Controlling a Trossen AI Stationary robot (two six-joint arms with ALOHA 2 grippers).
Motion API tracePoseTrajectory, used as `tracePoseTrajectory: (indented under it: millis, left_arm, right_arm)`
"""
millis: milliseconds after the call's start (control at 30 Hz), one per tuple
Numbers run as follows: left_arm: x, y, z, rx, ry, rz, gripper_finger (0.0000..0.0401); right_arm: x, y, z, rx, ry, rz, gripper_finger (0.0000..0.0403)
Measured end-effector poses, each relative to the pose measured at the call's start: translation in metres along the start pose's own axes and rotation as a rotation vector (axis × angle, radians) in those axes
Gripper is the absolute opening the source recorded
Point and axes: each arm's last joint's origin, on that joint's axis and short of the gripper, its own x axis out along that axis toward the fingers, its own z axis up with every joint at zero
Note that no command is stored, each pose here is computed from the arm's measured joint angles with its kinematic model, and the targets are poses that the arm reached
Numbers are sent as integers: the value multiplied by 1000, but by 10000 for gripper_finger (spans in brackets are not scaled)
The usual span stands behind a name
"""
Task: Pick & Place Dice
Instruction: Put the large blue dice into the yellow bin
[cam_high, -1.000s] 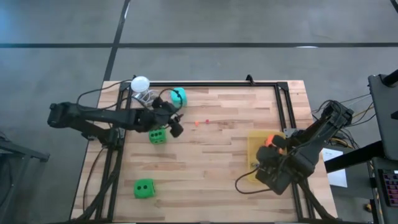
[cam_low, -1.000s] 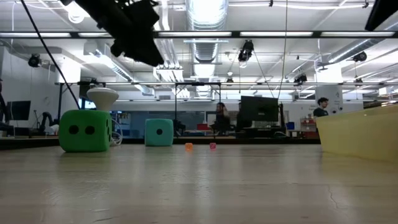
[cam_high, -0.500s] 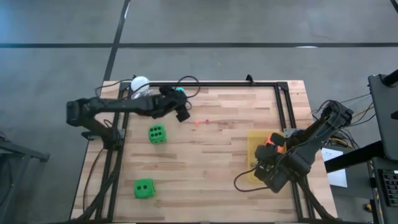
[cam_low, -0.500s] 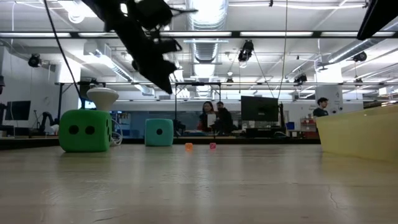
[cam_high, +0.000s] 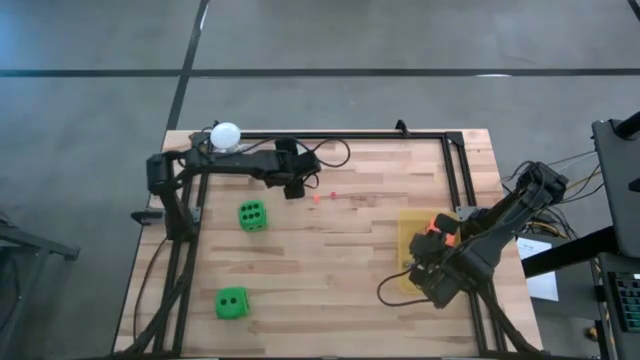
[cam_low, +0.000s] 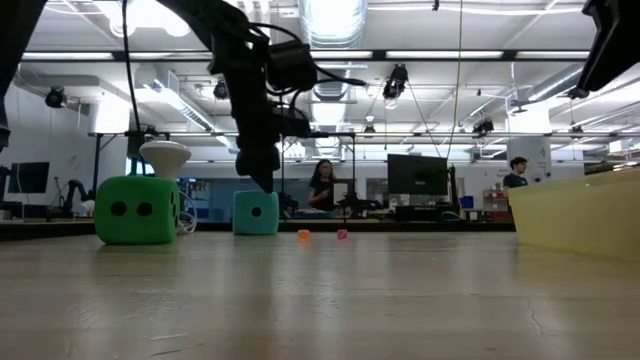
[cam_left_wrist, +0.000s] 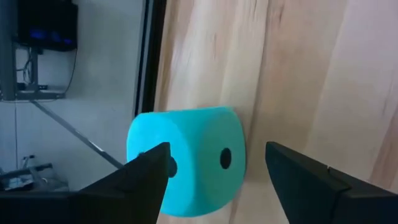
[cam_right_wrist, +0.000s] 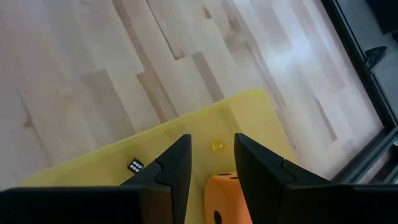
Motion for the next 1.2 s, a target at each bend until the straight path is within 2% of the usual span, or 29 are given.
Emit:
tracePoseTrajectory:
  millis: [300,500,667,833,900,1200]
  left_arm:
    - [8,13,-4,-27,36,14,299]
    - [11,15,-6,-43,37,-11,306]
    - [17,13,-7,-2,49,-40,305]
    - [24,6,-11,138,79,-71,306]
    - [24,6,-10,155,76,-53,306]
    - [30,18,-9,40,56,1,308]
  right_arm:
    - [7,-1,-6,-18,12,-25,112]
    - [9,-1,-7,-25,13,-29,111]
    - [9,0,-7,-25,12,-25,105]
    - [9,1,-7,-19,10,-16,98]
    - [9,1,-7,-18,11,-14,96]
    - [12,1,-8,-21,12,-18,96]
